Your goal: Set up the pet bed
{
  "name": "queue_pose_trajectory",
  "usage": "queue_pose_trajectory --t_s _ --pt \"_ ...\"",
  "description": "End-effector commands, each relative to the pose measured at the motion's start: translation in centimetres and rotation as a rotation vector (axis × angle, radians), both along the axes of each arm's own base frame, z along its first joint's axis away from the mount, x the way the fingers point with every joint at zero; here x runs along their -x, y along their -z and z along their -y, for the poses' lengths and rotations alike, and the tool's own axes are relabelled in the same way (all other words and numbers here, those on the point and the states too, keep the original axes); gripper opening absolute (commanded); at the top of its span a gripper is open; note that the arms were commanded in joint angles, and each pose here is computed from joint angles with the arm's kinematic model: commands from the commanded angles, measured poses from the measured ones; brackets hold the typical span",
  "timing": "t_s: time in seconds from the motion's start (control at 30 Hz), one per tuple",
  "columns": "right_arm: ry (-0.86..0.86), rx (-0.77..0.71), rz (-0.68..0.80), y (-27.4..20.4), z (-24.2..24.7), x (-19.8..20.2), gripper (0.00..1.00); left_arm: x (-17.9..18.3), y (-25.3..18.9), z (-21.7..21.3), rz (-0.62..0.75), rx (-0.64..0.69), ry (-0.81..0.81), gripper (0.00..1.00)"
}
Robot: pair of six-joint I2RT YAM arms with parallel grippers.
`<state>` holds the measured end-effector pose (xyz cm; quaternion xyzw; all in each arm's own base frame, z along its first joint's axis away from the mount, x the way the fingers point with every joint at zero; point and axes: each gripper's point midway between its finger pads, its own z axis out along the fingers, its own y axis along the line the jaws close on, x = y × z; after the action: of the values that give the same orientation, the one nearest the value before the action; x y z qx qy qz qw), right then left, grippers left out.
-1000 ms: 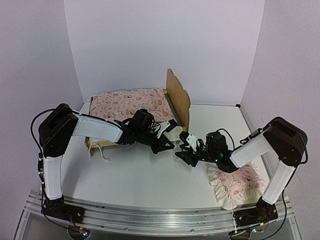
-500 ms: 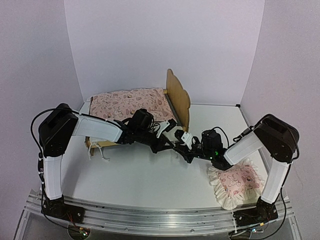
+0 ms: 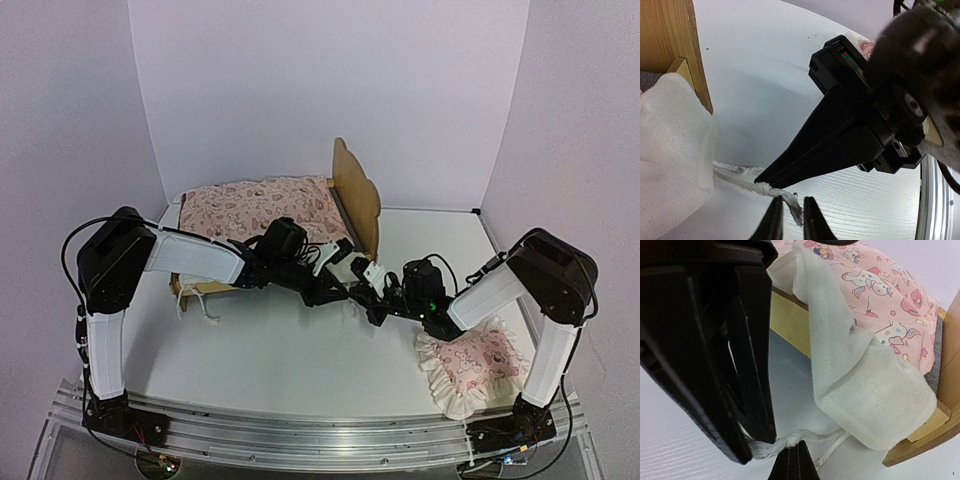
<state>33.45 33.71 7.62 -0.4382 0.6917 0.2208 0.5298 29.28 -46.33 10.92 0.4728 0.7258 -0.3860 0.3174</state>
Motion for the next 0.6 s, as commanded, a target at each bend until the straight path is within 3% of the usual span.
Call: queue_pose_trajectory --t_s 0.0,0.1,0.33,0.57 --pt "0.095 -0.074 -0.052 -1.1 1.0 -0.3 0.00 -0.8 -1.8 -0.6 0.027 0.016 -0.055 0.32" --pt "0.151 -0.095 -0.091 -0.9 1.9 -0.3 0.00 -1.6 -1.8 -1.4 0.019 0.009 -0.150 0.41" --pt "0.297 -0.221 -0.275 0.0 3.0 -0.7 0.00 -3.2 3.2 -2.5 -0.159 -0.055 -0.420 0.36" --pt "0.425 -0.319 -0.390 0.8 3.8 -1.5 0.00 -5.3 4.0 -1.2 -0.131 0.082 -0.553 0.41"
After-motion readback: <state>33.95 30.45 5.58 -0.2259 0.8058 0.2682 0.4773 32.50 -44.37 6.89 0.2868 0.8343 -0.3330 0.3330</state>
